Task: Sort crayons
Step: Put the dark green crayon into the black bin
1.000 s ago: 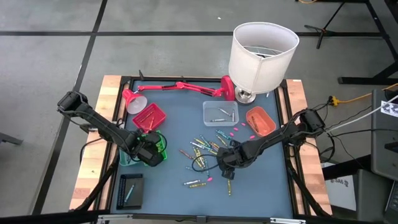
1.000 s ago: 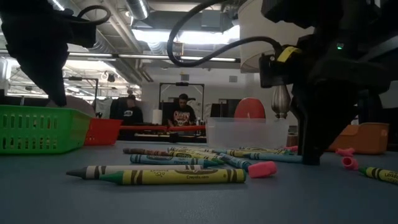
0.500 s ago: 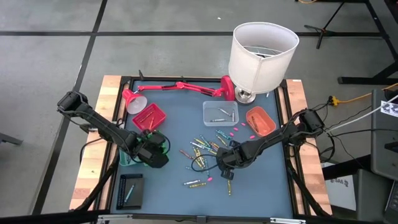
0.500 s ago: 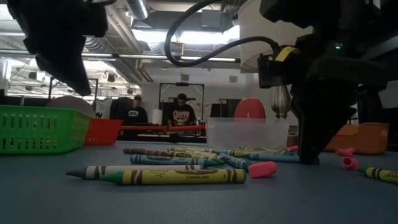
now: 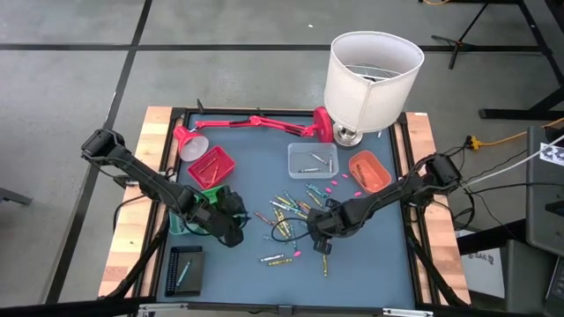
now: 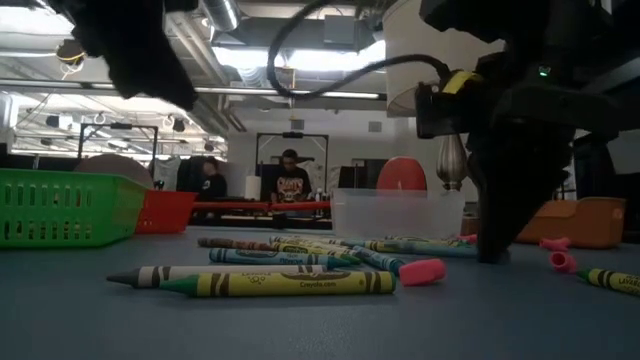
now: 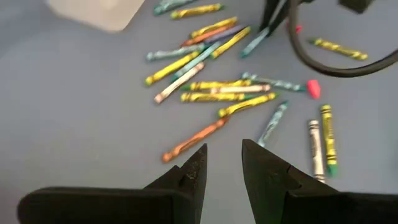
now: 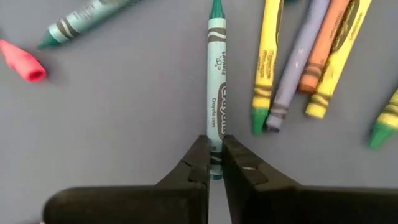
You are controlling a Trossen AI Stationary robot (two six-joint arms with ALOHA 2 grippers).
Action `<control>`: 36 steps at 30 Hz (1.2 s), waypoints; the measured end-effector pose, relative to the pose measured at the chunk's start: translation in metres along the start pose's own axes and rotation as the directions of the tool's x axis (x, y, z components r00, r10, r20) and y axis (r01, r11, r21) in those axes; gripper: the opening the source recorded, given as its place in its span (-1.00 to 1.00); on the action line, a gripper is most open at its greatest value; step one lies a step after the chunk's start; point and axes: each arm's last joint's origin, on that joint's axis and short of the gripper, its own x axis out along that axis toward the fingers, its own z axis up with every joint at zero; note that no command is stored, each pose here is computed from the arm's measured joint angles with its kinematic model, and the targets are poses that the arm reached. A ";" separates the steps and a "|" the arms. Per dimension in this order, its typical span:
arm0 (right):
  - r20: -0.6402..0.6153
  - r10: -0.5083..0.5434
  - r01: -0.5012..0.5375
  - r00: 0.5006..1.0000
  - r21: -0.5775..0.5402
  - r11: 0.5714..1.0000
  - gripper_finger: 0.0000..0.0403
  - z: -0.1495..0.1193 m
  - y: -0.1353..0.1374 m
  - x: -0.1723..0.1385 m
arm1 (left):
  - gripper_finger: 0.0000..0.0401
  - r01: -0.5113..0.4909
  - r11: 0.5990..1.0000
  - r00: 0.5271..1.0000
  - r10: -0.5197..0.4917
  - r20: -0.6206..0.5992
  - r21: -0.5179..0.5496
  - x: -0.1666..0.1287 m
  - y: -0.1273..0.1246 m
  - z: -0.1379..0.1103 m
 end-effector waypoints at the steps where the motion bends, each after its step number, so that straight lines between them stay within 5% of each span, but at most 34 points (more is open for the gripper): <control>1: 0.021 0.014 -0.014 1.000 0.001 1.000 -0.90 0.002 0.001 -0.002 | -0.58 0.010 1.000 1.000 -0.010 0.011 0.016 0.000 -0.001 0.001; 12: 0.312 0.111 -0.081 0.943 -0.107 0.991 -0.91 0.028 0.011 -0.019 | -0.58 0.077 0.986 0.993 -0.088 0.073 0.149 -0.001 -0.008 0.009; 22: 0.657 0.166 0.003 0.736 -0.248 0.969 -0.91 0.068 0.013 -0.038 | -0.58 0.094 0.980 0.988 -0.114 0.106 0.174 -0.001 -0.011 0.012; 28: 0.743 0.229 0.034 0.629 -0.320 0.947 -0.91 0.078 0.017 -0.049 | -0.58 0.099 0.975 0.975 -0.135 0.178 0.198 -0.003 -0.015 0.019; 36: 0.765 0.255 0.054 0.592 -0.353 0.934 -0.90 0.080 0.019 -0.053 | -0.58 0.086 0.969 0.945 -0.153 0.289 0.231 -0.003 -0.016 0.032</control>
